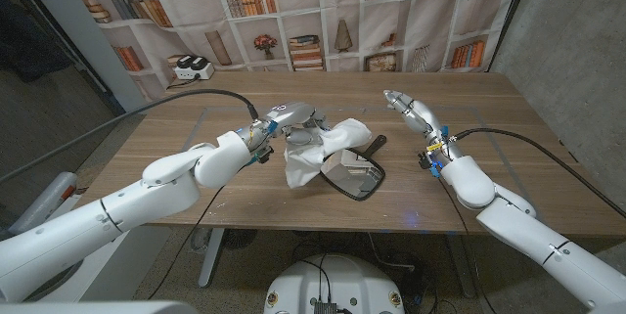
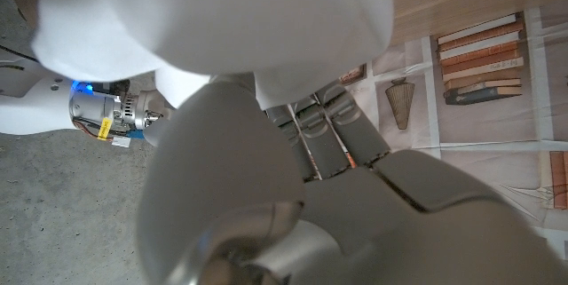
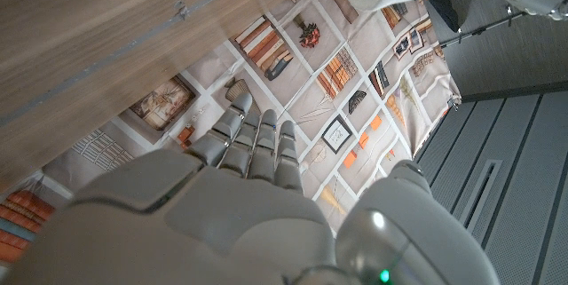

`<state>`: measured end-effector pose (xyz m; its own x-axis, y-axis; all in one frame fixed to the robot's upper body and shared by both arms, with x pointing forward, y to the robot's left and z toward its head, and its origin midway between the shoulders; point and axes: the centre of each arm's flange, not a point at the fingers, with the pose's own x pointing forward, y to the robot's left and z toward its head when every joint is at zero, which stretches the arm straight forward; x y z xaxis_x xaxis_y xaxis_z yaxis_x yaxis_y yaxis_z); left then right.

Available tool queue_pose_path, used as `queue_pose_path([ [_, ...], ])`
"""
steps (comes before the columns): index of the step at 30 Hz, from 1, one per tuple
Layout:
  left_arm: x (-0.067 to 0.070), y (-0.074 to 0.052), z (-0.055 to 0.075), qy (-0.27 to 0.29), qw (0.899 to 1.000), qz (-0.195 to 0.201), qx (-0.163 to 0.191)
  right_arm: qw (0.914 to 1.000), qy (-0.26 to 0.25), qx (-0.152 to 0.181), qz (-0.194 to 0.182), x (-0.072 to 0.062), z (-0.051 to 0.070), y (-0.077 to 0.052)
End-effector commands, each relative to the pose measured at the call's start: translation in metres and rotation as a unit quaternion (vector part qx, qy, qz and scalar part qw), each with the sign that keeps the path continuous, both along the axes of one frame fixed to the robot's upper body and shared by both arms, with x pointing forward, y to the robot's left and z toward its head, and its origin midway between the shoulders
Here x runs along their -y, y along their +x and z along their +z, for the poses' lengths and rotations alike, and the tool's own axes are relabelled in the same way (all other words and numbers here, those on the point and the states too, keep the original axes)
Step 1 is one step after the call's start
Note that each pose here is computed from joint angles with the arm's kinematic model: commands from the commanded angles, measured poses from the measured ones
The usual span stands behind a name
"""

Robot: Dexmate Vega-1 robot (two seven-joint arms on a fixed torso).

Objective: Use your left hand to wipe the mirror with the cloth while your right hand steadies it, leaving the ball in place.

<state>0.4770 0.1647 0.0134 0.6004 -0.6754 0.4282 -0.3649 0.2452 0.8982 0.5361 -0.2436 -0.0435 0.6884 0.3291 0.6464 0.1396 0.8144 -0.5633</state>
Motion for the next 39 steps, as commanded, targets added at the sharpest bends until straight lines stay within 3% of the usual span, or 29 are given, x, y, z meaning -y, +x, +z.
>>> queue_pose_path([
  [1, -0.009, -0.006, 0.003, 0.005, 1.0, 0.0, 0.007, 0.9966, -0.063, 0.005, -0.054, -0.007, -0.011, 0.001],
  [13, -0.007, -0.007, 0.006, 0.011, 1.0, -0.003, 0.01, 0.9827, -0.138, 0.034, -0.119, -0.001, -0.028, -0.005],
  [39, 0.007, -0.007, 0.002, 0.002, 1.0, -0.008, 0.015, 0.9549, -0.249, 0.07, -0.147, 0.008, -0.013, -0.007],
])
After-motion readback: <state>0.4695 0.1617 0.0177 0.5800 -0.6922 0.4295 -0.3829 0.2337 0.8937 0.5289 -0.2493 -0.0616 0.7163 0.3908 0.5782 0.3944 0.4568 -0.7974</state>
